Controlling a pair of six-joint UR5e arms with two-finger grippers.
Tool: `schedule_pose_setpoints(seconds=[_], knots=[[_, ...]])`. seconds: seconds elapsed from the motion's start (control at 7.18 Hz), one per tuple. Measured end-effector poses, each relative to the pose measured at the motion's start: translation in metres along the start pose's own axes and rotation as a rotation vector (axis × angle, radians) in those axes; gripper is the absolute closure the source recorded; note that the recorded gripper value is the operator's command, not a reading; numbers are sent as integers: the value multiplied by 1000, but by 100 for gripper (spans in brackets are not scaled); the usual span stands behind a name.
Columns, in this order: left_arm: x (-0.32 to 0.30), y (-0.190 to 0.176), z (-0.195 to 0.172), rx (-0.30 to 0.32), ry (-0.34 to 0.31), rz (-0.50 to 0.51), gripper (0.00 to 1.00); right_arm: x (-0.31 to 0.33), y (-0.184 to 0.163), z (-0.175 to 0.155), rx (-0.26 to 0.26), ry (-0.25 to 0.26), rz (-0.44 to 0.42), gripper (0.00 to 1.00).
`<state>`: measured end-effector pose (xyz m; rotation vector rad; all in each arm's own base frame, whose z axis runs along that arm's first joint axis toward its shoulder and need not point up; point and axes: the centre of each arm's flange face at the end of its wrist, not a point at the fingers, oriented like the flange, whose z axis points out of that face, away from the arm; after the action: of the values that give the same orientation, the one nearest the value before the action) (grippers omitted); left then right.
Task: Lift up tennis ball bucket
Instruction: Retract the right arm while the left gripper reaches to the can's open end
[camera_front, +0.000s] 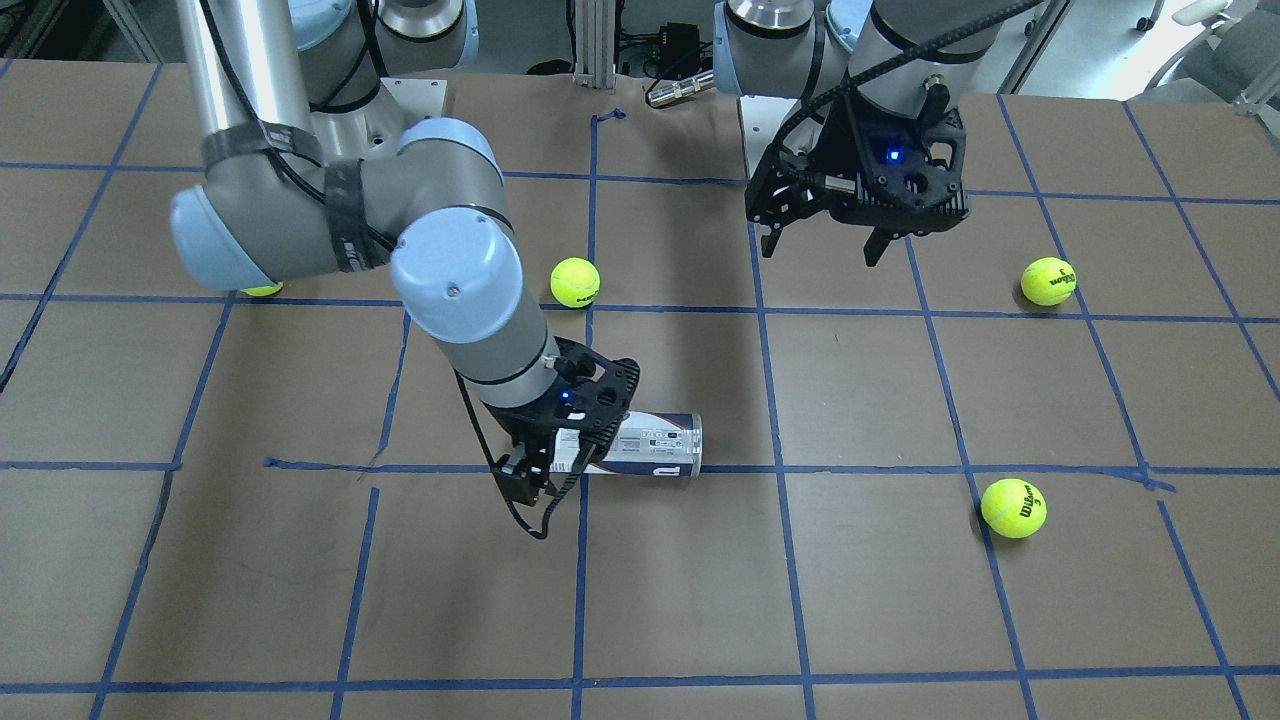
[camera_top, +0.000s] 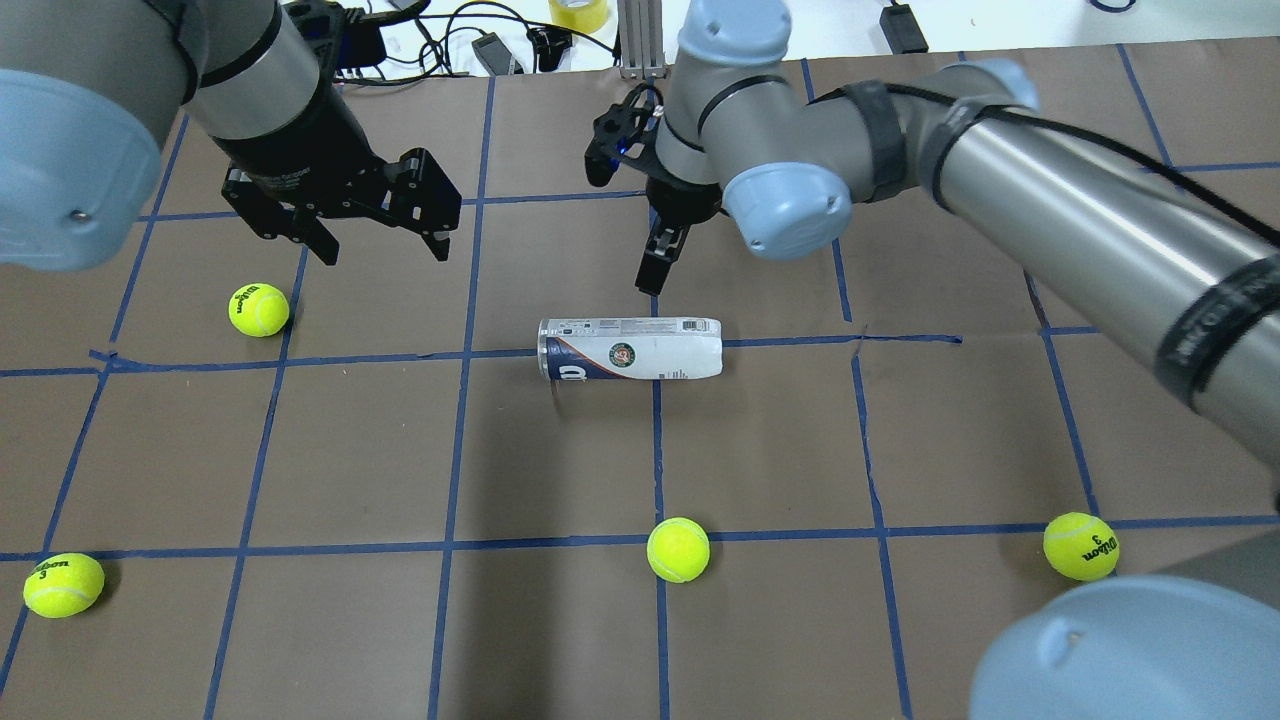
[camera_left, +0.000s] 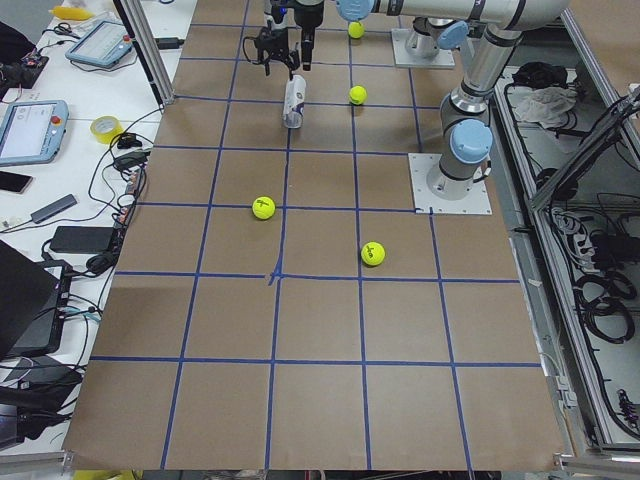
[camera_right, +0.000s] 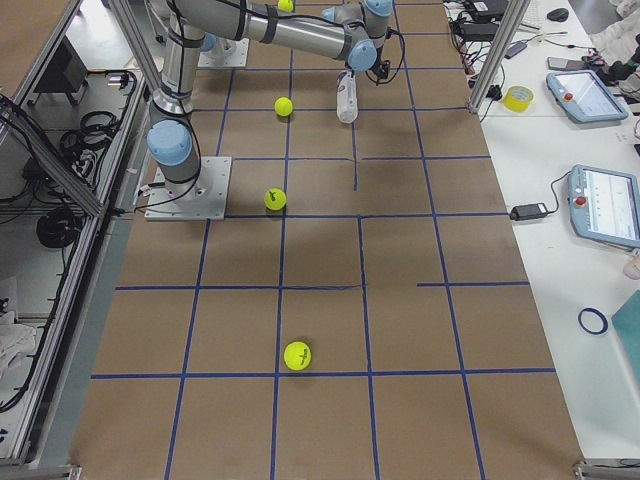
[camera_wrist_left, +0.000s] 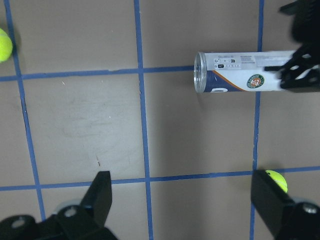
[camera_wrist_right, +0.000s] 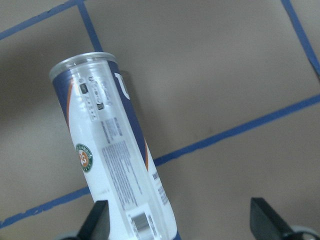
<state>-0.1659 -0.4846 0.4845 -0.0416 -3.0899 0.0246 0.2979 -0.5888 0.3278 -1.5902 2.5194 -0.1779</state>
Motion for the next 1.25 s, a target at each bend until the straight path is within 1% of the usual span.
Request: schedule_pose_setpoints(seconds=[0.14,0.28,0.42,0.56,0.7,0.84,0.98,1.11,1.25], knots=[[-3,-9,17,-31,30,-9,0,13,26,-37,-15,29,133,0],[-7,-23,44,-80,111,-30,0,17,49,-68,-42,50,280,0],[-9,-37,75,-130,196,-33,0,7,64,-99,-54,54,418,0],[-10,-50,113,-178,254,-20,0,-13,74,-133,-45,69,607,0],[-12,-62,150,-219,324,-25,0,-28,83,-160,-32,103,777,0],[-15,-73,181,-258,411,-51,0,-35,93,-179,-39,170,862,0],[-19,-82,208,-292,468,-71,0,-39,104,-195,-68,271,898,0],[-22,-87,230,-320,496,-71,0,-40,111,-204,-86,338,931,0],[-24,-90,251,-347,515,-69,0,-41,113,-205,-90,354,973,0]])
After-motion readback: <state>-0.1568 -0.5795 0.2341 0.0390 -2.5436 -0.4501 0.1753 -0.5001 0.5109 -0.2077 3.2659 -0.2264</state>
